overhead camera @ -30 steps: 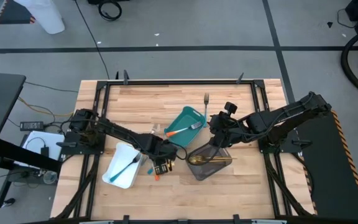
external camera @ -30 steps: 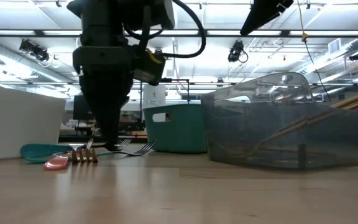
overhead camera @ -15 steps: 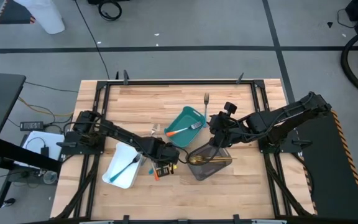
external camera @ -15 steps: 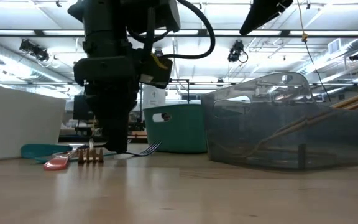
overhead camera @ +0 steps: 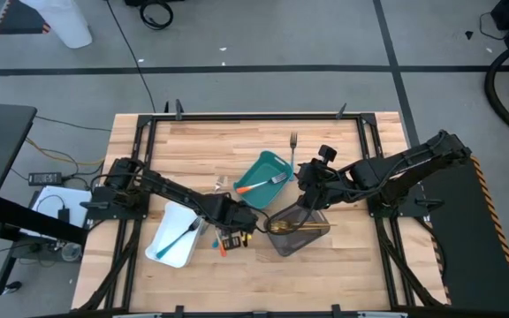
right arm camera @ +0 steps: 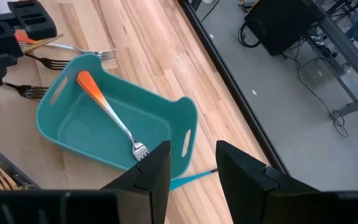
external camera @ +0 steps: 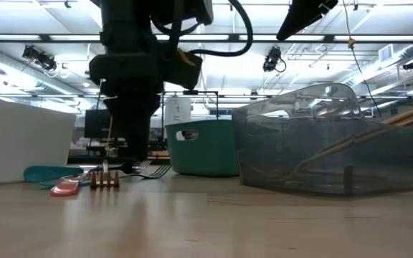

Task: Sort silverware by color (type)
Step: Put the blue silver fork into the white bin

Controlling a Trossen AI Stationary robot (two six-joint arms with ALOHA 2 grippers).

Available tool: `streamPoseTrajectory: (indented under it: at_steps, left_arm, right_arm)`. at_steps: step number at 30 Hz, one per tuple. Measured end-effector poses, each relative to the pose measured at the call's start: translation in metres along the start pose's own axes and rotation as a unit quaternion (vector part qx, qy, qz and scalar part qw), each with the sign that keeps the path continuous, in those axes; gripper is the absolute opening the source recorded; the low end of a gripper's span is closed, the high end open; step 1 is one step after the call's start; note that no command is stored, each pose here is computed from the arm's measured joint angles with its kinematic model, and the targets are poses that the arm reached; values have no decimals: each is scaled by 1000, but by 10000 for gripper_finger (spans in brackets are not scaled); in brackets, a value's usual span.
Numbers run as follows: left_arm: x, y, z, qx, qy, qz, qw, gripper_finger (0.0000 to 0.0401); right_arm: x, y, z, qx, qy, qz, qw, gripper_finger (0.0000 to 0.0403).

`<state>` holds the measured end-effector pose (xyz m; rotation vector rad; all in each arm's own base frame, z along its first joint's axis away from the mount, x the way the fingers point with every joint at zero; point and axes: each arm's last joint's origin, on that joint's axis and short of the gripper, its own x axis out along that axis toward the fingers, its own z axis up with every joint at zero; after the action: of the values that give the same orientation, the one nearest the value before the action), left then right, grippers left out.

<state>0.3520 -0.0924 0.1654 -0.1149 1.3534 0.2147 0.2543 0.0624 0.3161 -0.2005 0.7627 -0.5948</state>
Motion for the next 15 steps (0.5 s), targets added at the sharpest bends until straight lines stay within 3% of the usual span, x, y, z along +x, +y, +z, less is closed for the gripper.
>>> streamPoseTrajectory:
  at_steps: [8,15]
  left_arm:
    - [12,10,-14,-22,39,22,999,75]
    - [24,16,-17,-44,39,-18,998,84]
  right_arm:
    - [0,0,0,2,0,0,1000,138]
    - [0,0,0,3,0,0,1000,138]
